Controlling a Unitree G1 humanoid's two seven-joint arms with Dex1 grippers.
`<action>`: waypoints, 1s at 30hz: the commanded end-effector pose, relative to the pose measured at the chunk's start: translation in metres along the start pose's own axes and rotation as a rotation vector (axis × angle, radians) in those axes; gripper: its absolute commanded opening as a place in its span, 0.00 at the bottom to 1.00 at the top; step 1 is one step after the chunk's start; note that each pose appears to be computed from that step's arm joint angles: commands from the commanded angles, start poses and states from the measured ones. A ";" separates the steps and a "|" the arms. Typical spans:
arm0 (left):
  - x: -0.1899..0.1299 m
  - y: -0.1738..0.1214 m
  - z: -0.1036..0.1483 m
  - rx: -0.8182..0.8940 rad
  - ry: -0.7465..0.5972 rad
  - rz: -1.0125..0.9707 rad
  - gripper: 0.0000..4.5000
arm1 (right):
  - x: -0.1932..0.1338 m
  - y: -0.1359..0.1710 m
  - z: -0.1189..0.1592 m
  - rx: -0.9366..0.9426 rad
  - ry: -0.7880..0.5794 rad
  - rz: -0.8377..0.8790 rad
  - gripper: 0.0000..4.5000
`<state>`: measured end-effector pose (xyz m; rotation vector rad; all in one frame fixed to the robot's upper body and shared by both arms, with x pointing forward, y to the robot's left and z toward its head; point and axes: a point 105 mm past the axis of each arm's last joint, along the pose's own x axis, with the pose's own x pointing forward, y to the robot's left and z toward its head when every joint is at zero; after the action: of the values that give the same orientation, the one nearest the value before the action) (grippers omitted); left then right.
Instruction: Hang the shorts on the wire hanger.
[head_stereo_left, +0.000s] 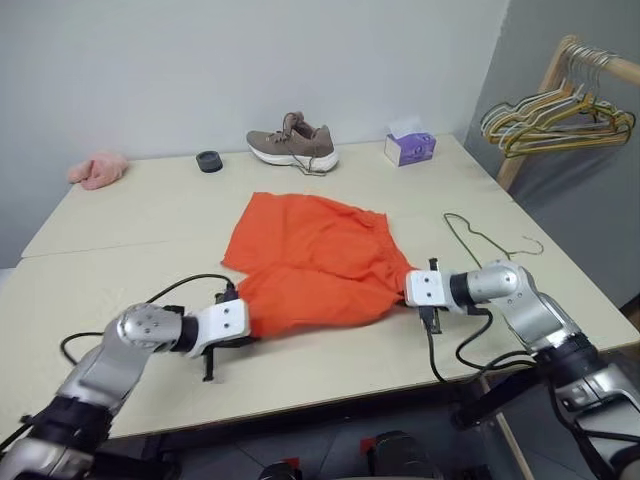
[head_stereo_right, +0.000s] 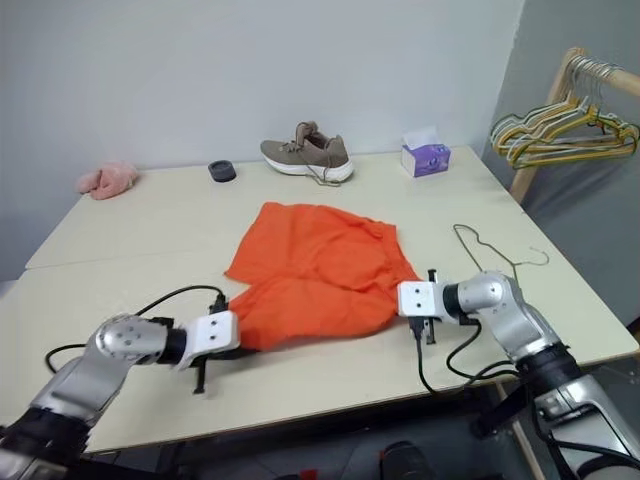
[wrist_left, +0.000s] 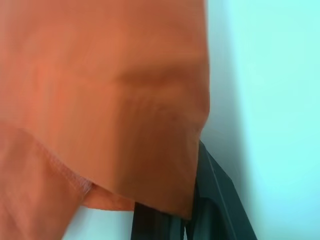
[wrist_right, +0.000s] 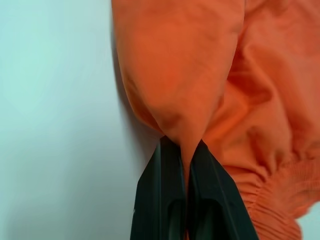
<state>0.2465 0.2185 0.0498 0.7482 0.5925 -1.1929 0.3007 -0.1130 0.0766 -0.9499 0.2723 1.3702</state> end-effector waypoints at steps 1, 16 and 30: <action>-0.017 -0.014 0.007 -0.043 -0.017 -0.035 0.01 | -0.012 0.014 0.021 -0.001 -0.032 0.054 0.00; -0.017 -0.029 0.010 -0.103 -0.044 -0.001 0.00 | -0.008 0.047 0.050 0.120 -0.078 0.205 0.05; -0.045 -0.025 0.031 -0.312 -0.203 0.071 0.85 | -0.019 0.052 0.063 0.160 -0.174 0.245 1.00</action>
<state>0.2115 0.2206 0.0821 0.3823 0.6096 -1.0497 0.2245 -0.0888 0.0917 -0.6895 0.4332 1.6312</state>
